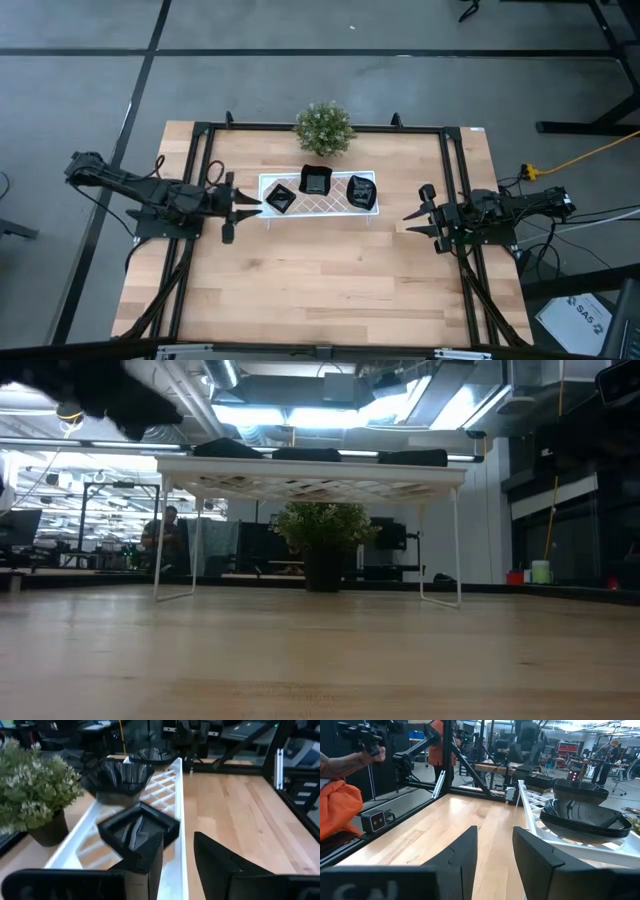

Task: Pick & Place Mini shaped plates
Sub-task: Return to Home Position

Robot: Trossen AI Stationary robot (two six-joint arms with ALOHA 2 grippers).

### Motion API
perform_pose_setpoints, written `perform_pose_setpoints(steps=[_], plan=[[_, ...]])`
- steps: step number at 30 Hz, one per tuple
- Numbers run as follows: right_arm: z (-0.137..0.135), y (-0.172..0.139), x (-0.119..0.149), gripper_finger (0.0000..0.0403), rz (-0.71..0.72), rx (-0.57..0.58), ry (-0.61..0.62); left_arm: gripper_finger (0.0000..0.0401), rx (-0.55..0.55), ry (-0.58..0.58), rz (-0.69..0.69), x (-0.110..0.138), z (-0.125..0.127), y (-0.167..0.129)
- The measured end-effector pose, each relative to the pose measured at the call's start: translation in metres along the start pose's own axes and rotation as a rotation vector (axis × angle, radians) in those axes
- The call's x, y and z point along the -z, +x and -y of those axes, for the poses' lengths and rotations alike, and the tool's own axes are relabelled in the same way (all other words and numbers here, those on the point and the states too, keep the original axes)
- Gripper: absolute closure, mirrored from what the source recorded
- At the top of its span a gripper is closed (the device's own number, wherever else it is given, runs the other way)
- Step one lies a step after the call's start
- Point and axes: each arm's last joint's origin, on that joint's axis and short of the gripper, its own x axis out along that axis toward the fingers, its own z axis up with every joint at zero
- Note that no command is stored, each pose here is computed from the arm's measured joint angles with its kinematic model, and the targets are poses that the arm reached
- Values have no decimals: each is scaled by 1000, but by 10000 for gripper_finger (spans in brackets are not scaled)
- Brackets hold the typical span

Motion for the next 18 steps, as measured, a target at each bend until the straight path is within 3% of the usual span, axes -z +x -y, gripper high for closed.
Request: perform_pose_setpoints(steps=[10, 18], plan=[[0, 0, 0, 279, 0, 0, 0, 301, 9, -45, 90, 53, -10, -6], [0, 0, 0, 279, 0, 0, 0, 298, 78, -40, 157, 78, -12, -7]])
